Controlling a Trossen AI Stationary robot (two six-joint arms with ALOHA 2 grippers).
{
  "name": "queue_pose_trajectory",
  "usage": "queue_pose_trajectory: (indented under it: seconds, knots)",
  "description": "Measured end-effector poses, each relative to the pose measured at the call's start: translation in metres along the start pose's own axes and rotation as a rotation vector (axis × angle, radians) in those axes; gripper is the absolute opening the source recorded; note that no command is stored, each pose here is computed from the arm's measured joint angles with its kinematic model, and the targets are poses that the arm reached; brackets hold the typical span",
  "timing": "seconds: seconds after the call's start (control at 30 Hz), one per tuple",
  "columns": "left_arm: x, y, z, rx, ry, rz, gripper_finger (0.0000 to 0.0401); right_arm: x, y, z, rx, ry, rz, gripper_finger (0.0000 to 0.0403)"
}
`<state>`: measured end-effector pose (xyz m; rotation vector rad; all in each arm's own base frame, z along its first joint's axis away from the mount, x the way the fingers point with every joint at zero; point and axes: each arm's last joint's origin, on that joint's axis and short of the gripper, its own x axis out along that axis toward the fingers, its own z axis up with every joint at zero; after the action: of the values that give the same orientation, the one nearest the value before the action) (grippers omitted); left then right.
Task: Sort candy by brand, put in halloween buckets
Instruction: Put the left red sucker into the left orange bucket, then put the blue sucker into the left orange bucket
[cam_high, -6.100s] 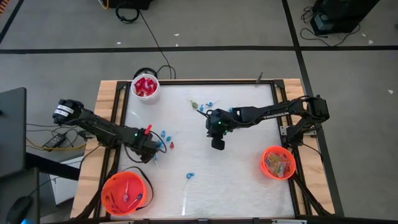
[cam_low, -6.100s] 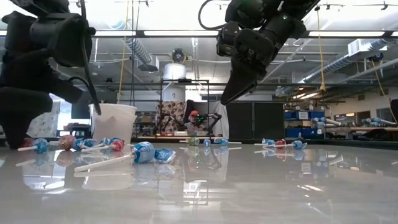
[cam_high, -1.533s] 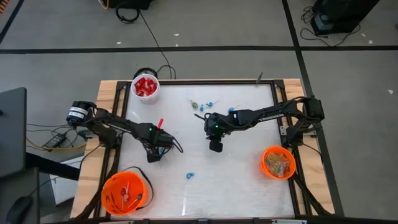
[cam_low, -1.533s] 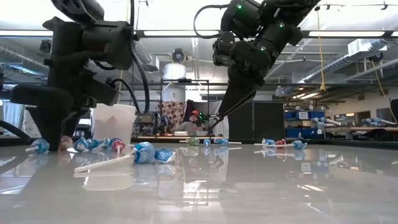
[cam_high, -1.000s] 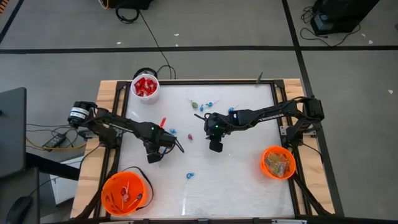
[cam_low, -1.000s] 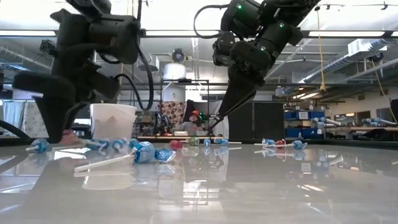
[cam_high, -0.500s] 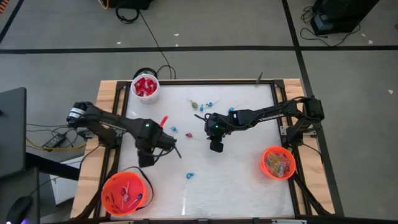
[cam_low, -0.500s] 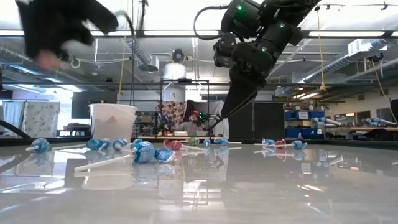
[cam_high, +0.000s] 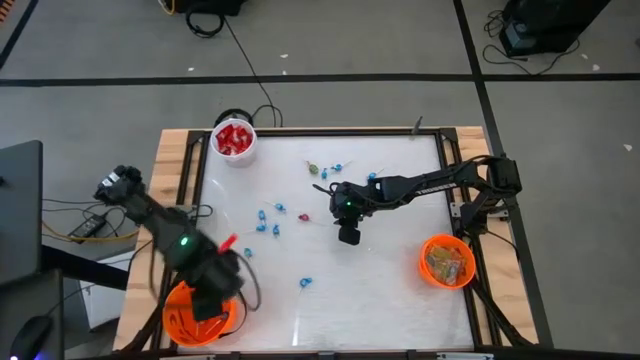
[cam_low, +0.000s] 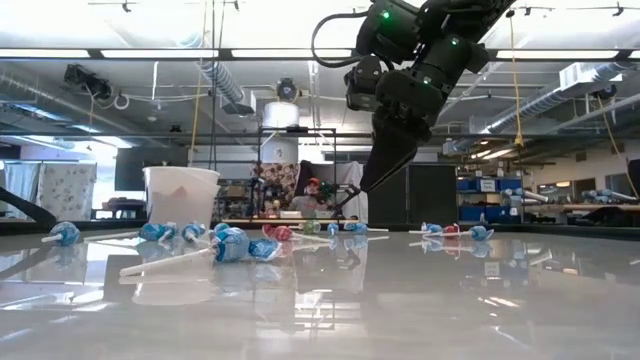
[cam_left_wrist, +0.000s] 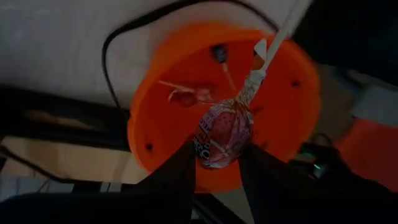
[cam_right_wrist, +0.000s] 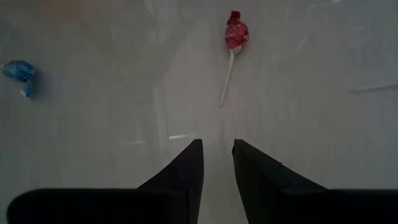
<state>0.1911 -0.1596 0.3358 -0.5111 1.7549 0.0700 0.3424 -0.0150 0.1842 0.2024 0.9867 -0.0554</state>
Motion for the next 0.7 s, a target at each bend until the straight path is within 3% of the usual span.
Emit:
queue_pose_trajectory:
  seconds: [0.23,0.43,0.53,0.7]
  knots:
    - [0.038,-0.009,-0.021,-0.064,-0.005,0.098,0.0126,0.000,0.000,0.001,0.007,-0.012,0.002,0.0100]
    - [0.055,-0.002,-0.028,-0.109,0.056,0.177,0.0157,0.000,0.000,0.003,0.017,-0.027,0.004,0.0100]
    - [0.055,-0.001,-0.027,-0.057,0.062,0.177,0.0179,0.000,0.000,0.003,0.022,-0.031,0.005,0.0100]
    - [0.041,0.000,-0.010,0.027,-0.081,0.177,0.0214,0.000,0.000,0.003,0.008,-0.031,0.005,0.0100]
